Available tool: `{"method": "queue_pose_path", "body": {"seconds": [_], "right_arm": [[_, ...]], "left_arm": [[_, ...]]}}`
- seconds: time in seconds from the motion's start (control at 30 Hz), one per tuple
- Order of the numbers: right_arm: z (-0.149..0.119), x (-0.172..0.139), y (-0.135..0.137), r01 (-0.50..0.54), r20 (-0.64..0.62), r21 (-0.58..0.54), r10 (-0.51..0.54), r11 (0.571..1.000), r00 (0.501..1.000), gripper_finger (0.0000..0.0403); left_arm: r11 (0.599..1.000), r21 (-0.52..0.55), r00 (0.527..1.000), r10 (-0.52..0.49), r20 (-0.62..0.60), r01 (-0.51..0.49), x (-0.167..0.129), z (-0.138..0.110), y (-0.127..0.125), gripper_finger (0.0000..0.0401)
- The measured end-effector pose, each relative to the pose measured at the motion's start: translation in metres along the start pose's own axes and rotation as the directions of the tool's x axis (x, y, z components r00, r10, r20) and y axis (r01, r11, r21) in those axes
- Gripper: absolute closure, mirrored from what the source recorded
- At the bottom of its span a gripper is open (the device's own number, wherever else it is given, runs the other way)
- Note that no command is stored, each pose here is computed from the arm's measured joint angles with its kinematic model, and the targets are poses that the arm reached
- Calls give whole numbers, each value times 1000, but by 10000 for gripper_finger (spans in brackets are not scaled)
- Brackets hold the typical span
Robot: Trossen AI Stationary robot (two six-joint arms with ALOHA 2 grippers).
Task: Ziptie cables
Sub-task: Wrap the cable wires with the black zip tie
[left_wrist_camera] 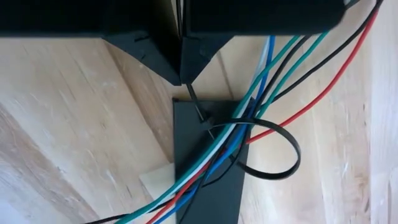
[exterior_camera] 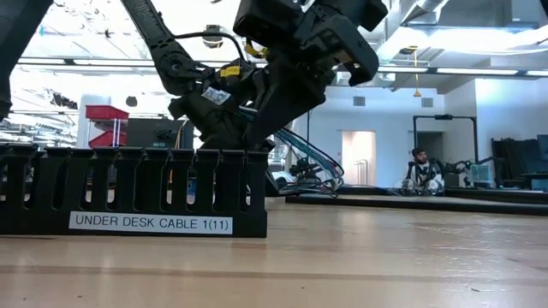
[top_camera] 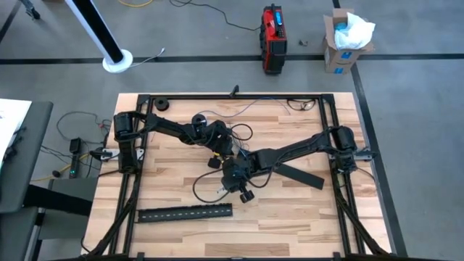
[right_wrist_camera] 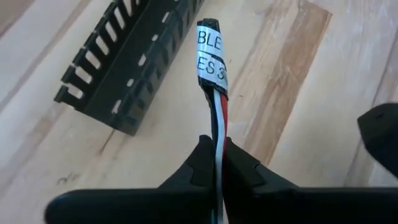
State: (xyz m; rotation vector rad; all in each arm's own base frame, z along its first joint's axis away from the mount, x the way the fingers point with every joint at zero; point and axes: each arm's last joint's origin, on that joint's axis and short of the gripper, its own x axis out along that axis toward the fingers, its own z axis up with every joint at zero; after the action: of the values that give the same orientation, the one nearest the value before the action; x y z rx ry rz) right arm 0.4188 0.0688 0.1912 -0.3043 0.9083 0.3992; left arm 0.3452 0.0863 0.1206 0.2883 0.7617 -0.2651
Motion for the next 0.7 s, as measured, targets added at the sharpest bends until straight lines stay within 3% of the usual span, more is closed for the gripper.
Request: {"method": "queue_pose_path", "body": {"seconds": [0.47, 0.57, 0.7], "right_arm": [[-4, -4, -16, 6, -4, 114, -5, 994, 1000, 240], [4, -20, -23, 24, 20, 127, -27, 992, 999, 223], [11, -66, -35, 55, 11, 176, -58, 983, 998, 221]], "left_arm": [[1000, 17, 1000, 1, 3, -1, 0, 0, 0, 401], [1000, 21, 1000, 1, 4, -1, 0, 0, 0, 401], [1000, 29, 1000, 7, 12, -8, 0, 1, 1, 401]]}}
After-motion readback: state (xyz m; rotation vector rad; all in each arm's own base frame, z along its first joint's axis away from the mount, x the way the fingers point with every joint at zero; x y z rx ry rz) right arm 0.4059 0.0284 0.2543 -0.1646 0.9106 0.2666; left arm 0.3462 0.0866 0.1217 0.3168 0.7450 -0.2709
